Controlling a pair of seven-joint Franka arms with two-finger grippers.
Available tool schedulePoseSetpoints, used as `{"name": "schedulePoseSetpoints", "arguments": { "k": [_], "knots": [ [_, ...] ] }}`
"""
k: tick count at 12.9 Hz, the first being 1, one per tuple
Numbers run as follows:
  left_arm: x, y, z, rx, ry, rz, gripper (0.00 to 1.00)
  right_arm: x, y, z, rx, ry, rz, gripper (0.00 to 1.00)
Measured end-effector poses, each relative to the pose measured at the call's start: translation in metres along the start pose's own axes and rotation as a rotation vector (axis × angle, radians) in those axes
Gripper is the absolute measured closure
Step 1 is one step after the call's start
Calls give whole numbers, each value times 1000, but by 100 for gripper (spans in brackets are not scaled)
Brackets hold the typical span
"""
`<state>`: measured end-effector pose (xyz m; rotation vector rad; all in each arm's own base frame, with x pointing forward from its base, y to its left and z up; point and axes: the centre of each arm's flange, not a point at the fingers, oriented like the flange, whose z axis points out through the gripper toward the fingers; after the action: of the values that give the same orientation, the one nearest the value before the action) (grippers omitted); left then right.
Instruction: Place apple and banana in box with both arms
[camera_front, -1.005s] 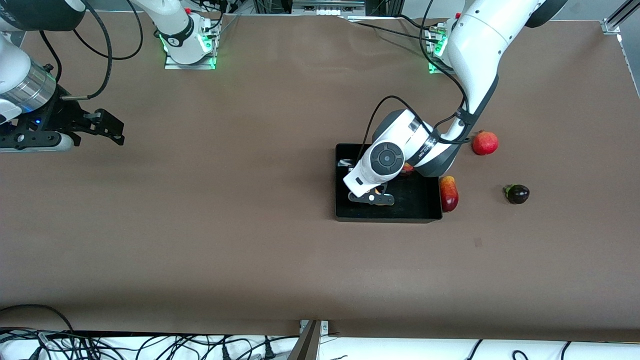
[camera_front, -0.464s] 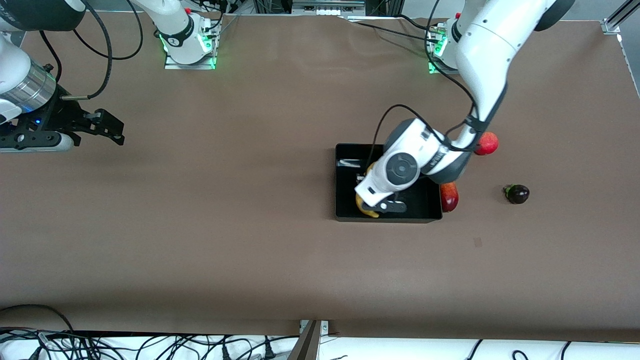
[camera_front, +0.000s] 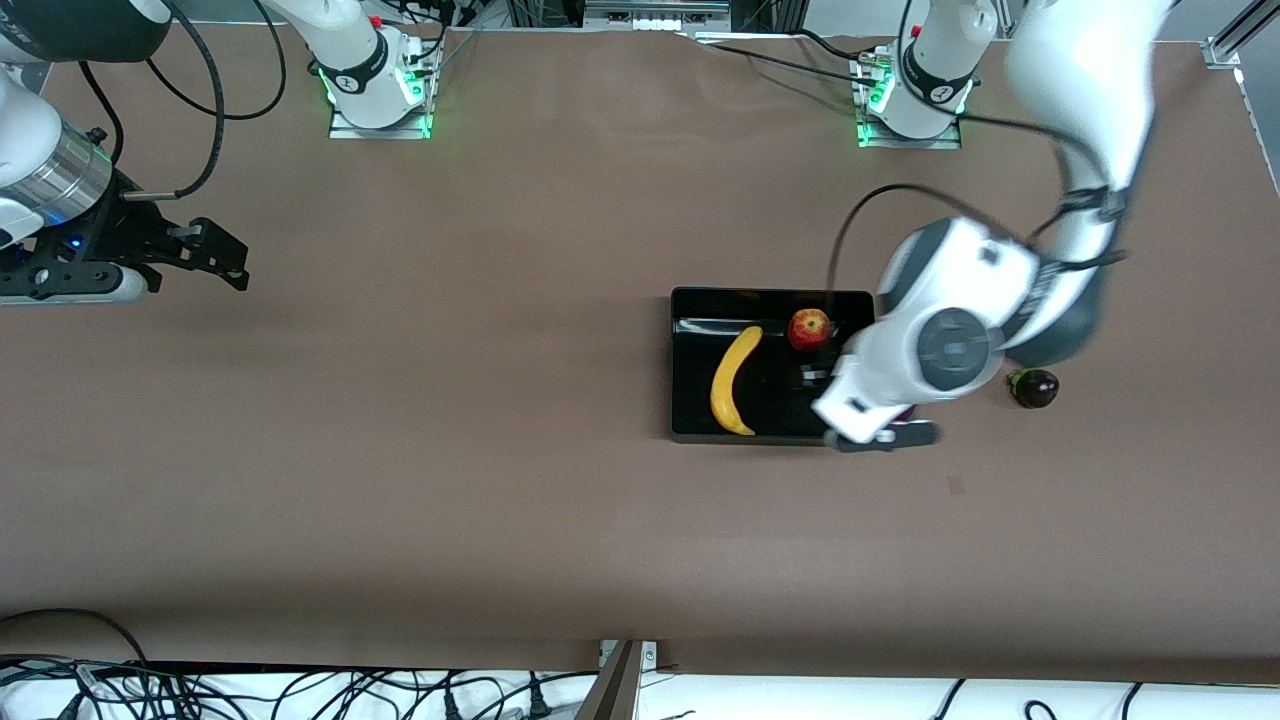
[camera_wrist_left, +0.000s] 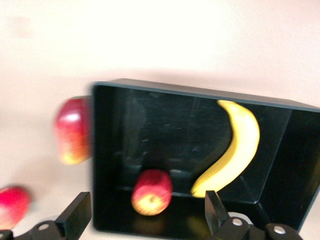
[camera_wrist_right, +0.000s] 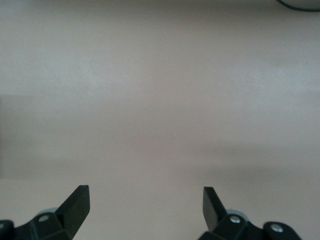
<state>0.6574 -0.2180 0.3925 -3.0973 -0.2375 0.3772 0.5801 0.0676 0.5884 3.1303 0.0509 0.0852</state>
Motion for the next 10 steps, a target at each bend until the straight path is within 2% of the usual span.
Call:
{"name": "schedulePoseSetpoints", "arguments": {
  "k": [4, 8, 10],
  "knots": [
    [-7, -60, -66, 12, -9, 43, 0, 0, 0, 0, 0, -1, 0, 0],
    [-48, -101, -131, 49, -15, 85, 0, -1, -9, 0, 2, -1, -16, 0],
    [-60, -140, -161, 56, 21, 150, 0, -2, -14, 0, 2, -3, -24, 0]
  ]
}}
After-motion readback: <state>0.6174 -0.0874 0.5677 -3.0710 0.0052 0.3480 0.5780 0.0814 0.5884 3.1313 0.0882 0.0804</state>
